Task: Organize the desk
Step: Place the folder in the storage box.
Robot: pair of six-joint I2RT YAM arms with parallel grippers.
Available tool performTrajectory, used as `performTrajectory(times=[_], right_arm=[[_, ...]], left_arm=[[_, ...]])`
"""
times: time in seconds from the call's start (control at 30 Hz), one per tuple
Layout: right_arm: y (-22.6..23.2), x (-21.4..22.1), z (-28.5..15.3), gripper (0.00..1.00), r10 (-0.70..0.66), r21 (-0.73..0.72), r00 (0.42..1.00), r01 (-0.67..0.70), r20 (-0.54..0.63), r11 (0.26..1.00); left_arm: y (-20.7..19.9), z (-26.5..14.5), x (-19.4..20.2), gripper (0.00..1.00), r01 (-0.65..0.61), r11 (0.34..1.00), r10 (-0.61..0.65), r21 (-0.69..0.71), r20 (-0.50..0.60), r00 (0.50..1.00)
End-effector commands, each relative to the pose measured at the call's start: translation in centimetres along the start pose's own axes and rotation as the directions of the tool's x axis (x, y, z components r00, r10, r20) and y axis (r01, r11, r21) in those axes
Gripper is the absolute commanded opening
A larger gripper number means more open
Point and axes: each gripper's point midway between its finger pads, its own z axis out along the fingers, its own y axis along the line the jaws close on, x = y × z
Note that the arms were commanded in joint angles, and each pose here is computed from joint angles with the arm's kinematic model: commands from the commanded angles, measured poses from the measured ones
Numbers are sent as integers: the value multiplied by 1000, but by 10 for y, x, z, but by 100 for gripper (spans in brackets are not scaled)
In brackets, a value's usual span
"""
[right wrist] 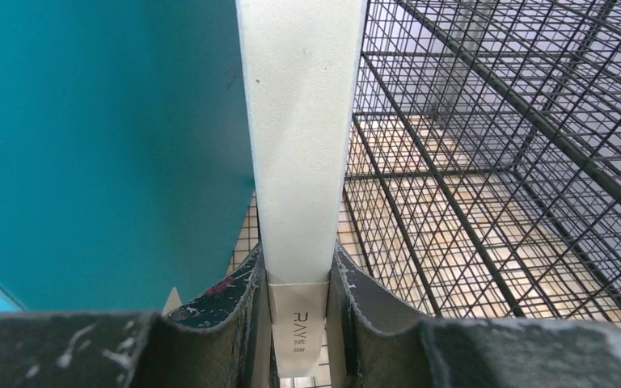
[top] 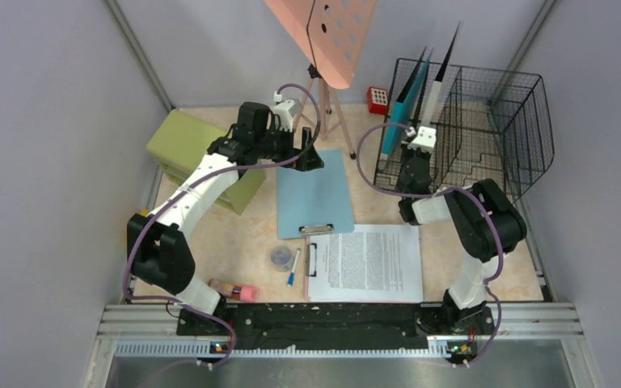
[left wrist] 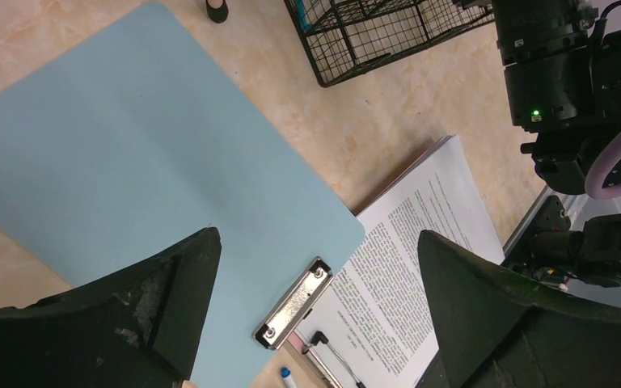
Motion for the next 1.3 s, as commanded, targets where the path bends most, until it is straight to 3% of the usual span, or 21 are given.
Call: performTrajectory(times=[0.0, 0.43, 0.97, 1.27], right_arm=[[-4, -45, 21, 0, 101, 75, 987, -110, 123, 991], [0, -4, 21, 0, 162, -12, 987, -162, 10, 987], [5, -10, 16, 0, 59, -119, 997, -53, 52, 991], [7, -7, 18, 18, 87, -153, 996, -84, 18, 985]], left_arm=[[-12, -4, -17, 97, -25, 999, 24, 29, 41, 999], [-14, -8, -17, 97, -25, 999, 24, 22, 43, 999], [-11, -2, -11, 97, -6, 1000, 5, 22, 30, 1000], [-11, -1, -14, 97, -6, 1000, 5, 21, 33, 999]])
